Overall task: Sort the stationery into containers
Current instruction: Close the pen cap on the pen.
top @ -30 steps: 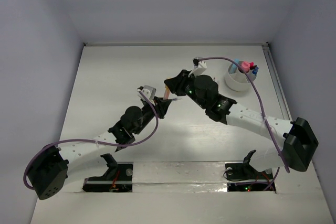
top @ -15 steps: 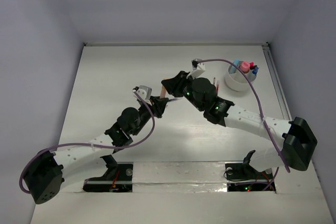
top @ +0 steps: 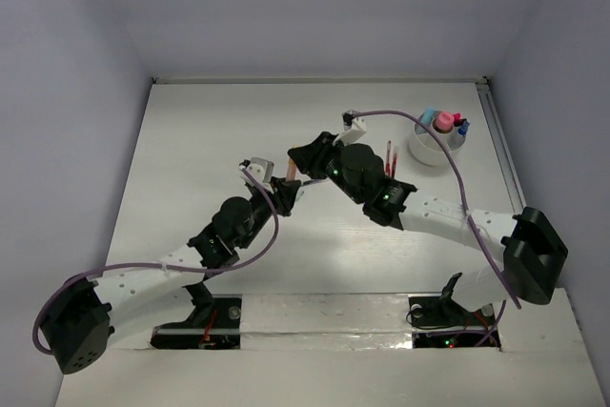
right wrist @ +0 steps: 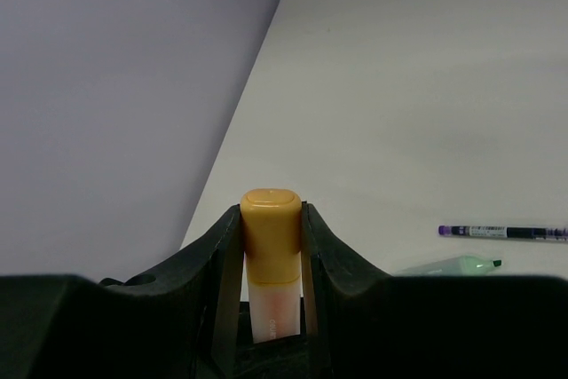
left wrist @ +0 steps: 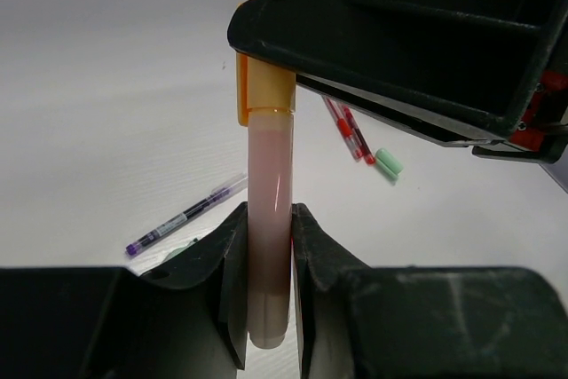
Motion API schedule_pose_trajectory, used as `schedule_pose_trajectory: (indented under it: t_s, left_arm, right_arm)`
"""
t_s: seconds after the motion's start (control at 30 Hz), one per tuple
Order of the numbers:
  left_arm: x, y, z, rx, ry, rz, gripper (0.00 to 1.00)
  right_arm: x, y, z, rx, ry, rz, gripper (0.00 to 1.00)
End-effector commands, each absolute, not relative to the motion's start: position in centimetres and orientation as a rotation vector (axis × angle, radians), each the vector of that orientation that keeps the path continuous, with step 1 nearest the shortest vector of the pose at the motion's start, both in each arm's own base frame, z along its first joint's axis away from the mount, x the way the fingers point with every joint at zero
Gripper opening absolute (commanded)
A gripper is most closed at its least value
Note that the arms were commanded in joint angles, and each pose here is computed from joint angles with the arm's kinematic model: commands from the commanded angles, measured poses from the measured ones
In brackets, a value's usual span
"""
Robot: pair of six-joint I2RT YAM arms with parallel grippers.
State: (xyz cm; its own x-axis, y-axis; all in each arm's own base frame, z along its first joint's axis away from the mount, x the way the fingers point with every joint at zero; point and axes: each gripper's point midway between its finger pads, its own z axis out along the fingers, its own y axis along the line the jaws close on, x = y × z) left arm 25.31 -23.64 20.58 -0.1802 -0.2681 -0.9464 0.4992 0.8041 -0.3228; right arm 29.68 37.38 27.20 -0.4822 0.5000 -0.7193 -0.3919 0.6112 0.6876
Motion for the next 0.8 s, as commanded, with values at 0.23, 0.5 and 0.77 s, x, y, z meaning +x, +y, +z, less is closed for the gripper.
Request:
schedule_pose_trajectory:
  t_s: [0.23,0.5,0.77]
  left_arm:
    - [25.5,-21.8,24.7,0.104,1.485,-0.678,0.00]
    - [25.6,-21.3,24.7,0.094,1.479,-0.673,0.00]
    - [25.6,-20.8,25.1,0.079,1.467,-0.659,0.00]
  right_arm:
    - [25.1,38.1,19.3,-0.046,2.022,1.049,0.00]
    - [21.3,39.4,14.1,-0.114,2.160,1.045,0.00]
    - [17.3,42.1,11.4,-0.211,2.252,1.095,0.00]
